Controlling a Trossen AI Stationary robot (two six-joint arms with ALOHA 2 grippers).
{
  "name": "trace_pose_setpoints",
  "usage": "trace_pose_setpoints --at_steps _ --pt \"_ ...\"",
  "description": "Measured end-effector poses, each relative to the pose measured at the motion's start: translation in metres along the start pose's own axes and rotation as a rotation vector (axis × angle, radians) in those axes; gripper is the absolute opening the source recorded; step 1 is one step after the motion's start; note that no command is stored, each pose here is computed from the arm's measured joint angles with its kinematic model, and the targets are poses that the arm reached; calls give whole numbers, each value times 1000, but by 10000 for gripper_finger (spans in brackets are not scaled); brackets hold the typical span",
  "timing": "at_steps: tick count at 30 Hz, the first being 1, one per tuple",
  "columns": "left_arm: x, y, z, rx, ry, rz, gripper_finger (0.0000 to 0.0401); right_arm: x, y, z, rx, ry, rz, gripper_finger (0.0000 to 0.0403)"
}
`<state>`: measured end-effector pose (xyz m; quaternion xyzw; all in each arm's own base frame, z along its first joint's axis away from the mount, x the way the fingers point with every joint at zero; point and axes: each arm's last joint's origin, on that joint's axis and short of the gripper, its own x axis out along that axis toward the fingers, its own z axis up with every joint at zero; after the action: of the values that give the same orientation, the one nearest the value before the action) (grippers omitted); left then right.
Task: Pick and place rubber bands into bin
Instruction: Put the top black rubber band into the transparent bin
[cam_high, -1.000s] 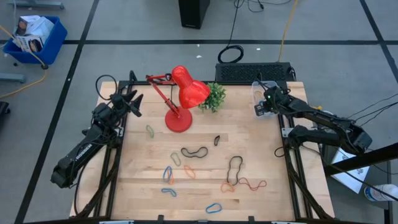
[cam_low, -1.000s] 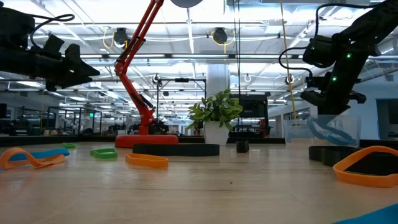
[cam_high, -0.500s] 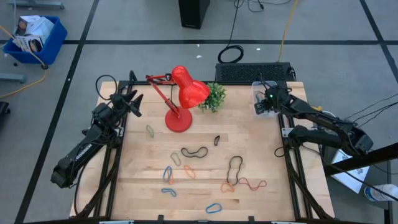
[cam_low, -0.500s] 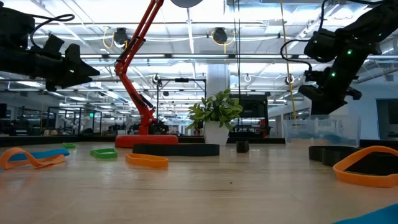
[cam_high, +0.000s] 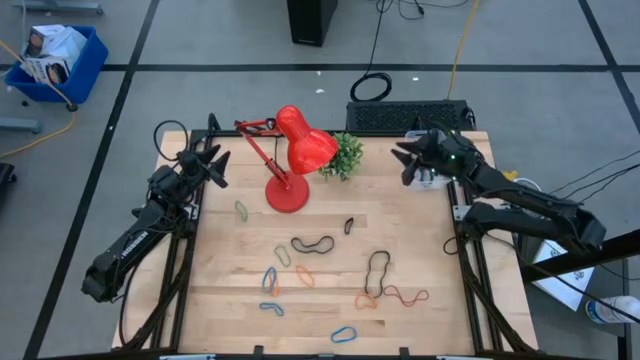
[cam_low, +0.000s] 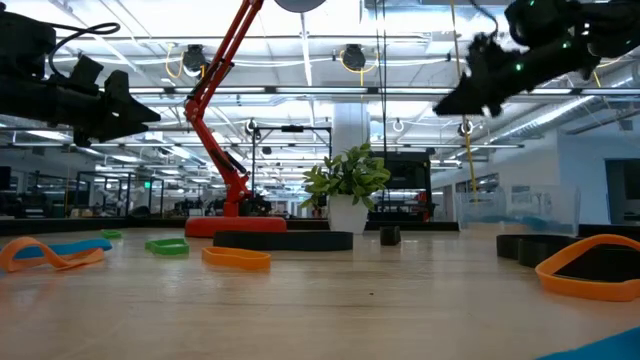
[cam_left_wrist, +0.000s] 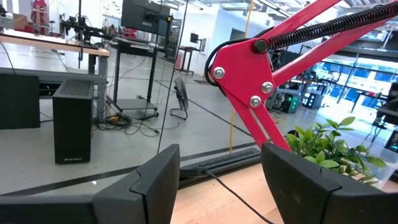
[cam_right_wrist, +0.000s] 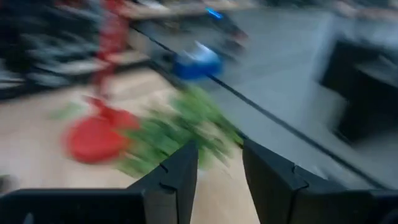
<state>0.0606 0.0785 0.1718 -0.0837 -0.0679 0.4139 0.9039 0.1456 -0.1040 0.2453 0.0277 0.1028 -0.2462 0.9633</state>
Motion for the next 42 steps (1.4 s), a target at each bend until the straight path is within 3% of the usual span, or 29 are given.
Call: trace_pose_setpoints --at_steps 4,8,21,31,37,42 --pt "0 0 0 0 0 0 230 2 20 8 -81 -96 311 125" --pt "0 0 0 0 1 -1 230 7 43 5 -148 -95 460 123" --pt "0 0 0 0 1 -1 230 27 105 -28 -436 41 504 110" --pt "0 0 0 -2 1 -2 230 42 124 -48 -475 161 561 109" --pt "0 0 0 -6 1 -4 230 60 138 -43 -568 256 601 109" --pt "0 0 0 -3 2 -5 230 75 144 -54 -645 330 629 109"
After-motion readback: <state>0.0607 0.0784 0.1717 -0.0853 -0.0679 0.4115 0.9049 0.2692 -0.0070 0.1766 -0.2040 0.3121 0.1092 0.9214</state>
